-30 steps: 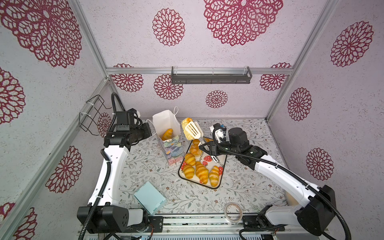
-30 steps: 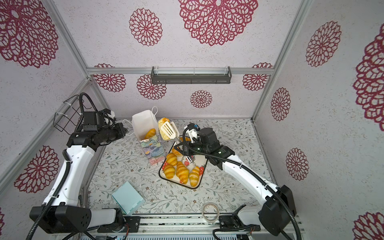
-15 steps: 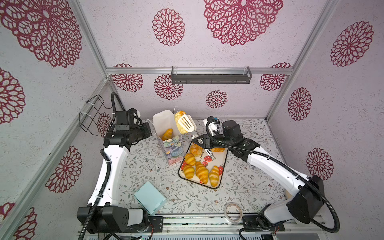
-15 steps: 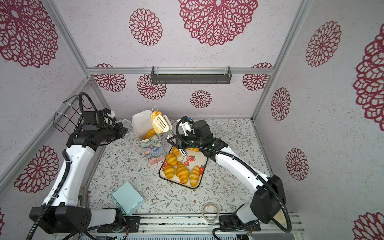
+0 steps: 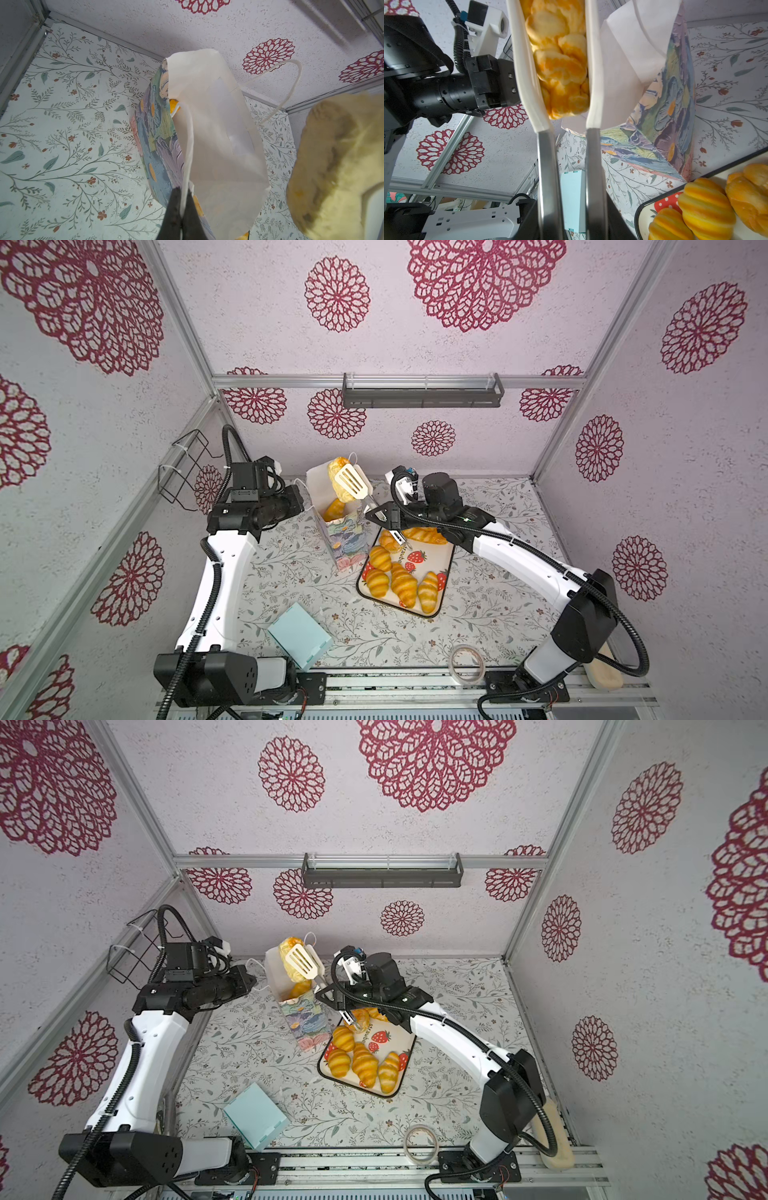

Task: Place the fake bread into the paper bag
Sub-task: 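Lower the pastry into the bag opening and open the tongs, then withdraw the open tongs from the bag back over the tray, then lower the tongs onto the tray and pinch the round cream puff, then lift the cream puff with the tongs and carry it toward the bag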

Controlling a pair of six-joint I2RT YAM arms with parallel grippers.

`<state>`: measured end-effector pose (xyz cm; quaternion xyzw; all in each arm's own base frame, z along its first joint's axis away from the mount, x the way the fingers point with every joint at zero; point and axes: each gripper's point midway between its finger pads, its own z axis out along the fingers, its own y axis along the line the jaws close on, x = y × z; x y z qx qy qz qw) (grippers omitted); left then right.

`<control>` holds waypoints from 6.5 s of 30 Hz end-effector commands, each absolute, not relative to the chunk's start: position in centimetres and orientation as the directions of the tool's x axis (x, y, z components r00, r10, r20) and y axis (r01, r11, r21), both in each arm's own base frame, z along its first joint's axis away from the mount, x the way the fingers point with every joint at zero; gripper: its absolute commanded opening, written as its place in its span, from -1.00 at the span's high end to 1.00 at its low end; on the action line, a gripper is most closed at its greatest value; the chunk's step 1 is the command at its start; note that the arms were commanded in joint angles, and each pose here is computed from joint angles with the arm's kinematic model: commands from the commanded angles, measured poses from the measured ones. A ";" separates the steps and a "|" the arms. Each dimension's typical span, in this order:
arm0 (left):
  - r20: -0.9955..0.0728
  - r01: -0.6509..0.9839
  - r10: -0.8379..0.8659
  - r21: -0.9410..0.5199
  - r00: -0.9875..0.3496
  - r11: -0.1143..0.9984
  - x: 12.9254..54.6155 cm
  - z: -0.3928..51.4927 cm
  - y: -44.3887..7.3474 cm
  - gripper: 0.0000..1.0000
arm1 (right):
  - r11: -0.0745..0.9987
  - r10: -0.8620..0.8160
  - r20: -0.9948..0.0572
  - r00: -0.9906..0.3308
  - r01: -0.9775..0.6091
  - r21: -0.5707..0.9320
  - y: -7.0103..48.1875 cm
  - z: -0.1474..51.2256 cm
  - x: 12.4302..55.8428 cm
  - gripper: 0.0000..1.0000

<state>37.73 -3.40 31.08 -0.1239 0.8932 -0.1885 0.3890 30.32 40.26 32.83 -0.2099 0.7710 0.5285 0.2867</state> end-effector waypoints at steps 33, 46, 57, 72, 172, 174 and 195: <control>-0.664 -0.063 -0.368 -0.436 -0.651 0.898 37.4 32.1 -3.3 1.00 | 0.309 -0.018 -0.705 -0.709 -0.675 0.670 42.4 35.0 30.4 -0.09; -0.664 -0.065 -0.367 -0.434 -0.651 0.899 37.4 32.1 -3.2 1.00 | 0.366 0.022 -0.747 -0.665 -0.690 0.625 39.1 37.3 29.8 -0.08; -0.663 -0.071 -0.370 -0.431 -0.651 0.899 37.2 32.0 -3.1 1.00 | 0.444 0.107 -0.733 -0.671 -0.628 0.639 33.8 36.6 30.7 -0.08; -0.664 -0.068 -0.367 -0.430 -0.651 0.900 37.3 32.1 -3.1 1.00 | 0.483 0.166 -0.635 -0.755 -0.499 0.719 30.5 31.0 30.9 -0.08; -0.661 -0.098 -0.384 -0.426 -0.645 0.899 37.5 31.5 -2.0 1.00 | 0.456 0.254 -0.035 -0.967 0.088 0.886 30.1 11.8 30.9 0.17; -0.659 -0.099 -0.384 -0.427 -0.646 0.899 37.4 31.4 -2.0 1.00 | 0.456 0.255 -0.035 -0.966 0.089 0.886 30.0 11.7 30.8 0.24; -0.655 -0.095 -0.388 -0.437 -0.648 0.895 37.5 31.5 -2.2 1.00 | 0.465 0.280 -0.109 -0.954 0.035 0.885 27.0 14.5 29.2 0.41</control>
